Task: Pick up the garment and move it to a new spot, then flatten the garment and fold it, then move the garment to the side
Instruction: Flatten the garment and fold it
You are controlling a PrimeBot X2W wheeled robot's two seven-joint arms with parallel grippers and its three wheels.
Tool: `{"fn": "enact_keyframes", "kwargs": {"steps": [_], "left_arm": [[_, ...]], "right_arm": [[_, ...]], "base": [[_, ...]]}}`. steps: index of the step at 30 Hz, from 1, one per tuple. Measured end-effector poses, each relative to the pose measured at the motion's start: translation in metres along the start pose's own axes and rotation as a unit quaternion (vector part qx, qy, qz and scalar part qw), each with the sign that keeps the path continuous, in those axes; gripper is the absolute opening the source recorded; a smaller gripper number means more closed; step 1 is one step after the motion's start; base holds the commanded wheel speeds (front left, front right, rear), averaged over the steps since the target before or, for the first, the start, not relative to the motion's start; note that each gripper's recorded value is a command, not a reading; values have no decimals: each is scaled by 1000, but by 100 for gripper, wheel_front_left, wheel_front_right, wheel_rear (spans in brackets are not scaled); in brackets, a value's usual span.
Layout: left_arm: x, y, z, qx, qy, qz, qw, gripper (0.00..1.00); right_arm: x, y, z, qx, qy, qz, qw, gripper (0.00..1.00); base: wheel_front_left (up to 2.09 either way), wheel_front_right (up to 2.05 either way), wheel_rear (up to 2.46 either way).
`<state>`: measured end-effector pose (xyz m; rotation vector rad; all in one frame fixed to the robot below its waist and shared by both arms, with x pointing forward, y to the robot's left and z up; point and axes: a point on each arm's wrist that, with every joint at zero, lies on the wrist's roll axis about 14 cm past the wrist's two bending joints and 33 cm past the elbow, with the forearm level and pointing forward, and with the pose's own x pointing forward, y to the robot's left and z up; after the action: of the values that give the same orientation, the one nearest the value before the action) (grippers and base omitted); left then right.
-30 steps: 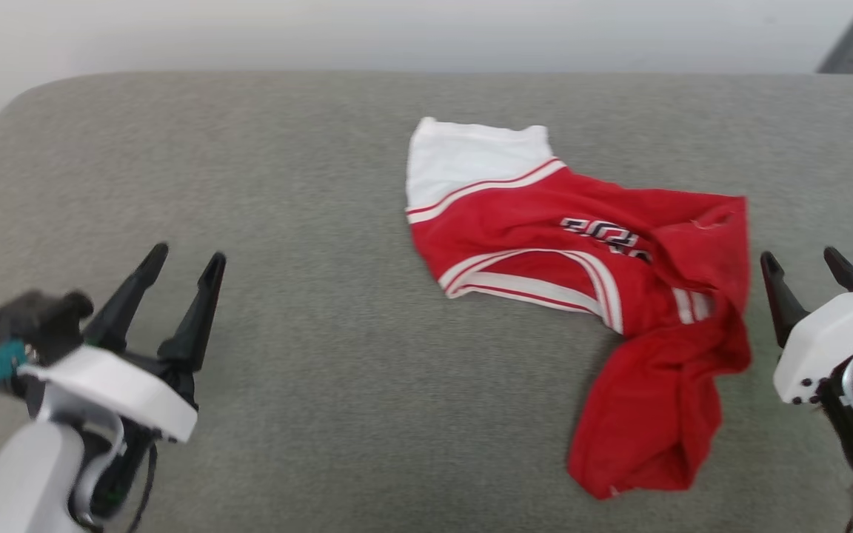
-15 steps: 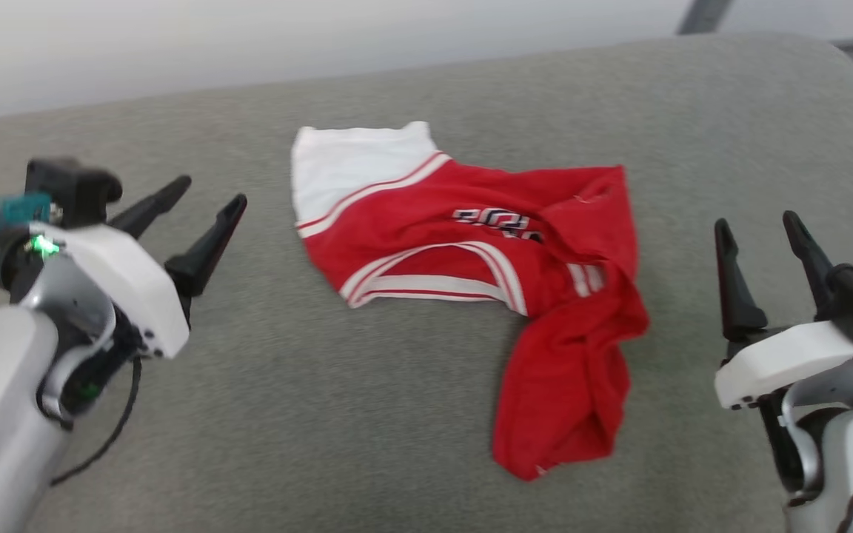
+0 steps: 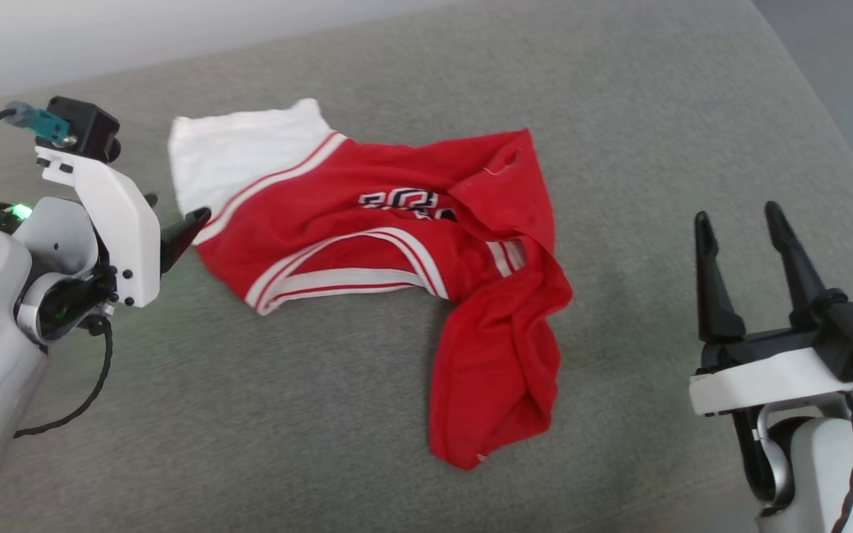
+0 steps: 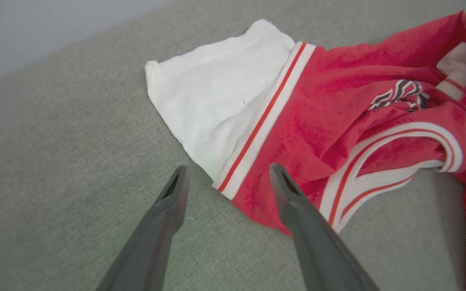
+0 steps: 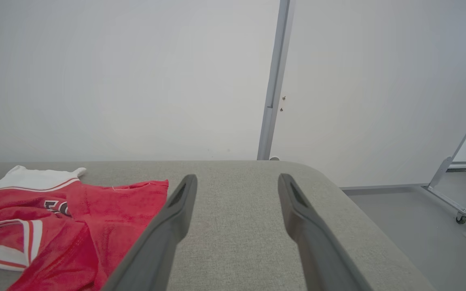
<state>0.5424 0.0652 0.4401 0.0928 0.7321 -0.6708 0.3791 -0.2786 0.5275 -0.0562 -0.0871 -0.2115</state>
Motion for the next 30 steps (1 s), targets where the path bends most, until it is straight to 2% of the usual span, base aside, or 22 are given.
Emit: {"fn": "enact_keyframes", "kwargs": {"steps": [9, 16, 17, 18, 26, 30], "left_arm": [[40, 13, -48, -18, 149, 26, 988, 100], [54, 15, -56, -44, 203, 39, 978, 100], [55, 14, -56, -50, 206, 36, 977, 29], [55, 14, -56, -53, 207, 35, 976, 0], [41, 25, -52, -81, 189, 47, 977, 0], [16, 49, -59, -92, 183, 79, 976, 0]], "right_arm": [[-5, -3, -14, 5, 17, -7, 1000, 100], [-4, -2, -20, 8, 22, -7, 1000, 100], [-3, -1, -20, 9, 22, -6, 1000, 100], [-2, -1, -21, 10, 22, -6, 1000, 100], [9, 4, -20, 8, 14, 1, 1000, 100], [15, 12, -22, 8, 17, 12, 1000, 100]], "base": [[0, 0, 0], [0, 0, 0], [0, 0, 0], [0, 0, 0], [0, 0, 0], [0, 0, 0]]}}
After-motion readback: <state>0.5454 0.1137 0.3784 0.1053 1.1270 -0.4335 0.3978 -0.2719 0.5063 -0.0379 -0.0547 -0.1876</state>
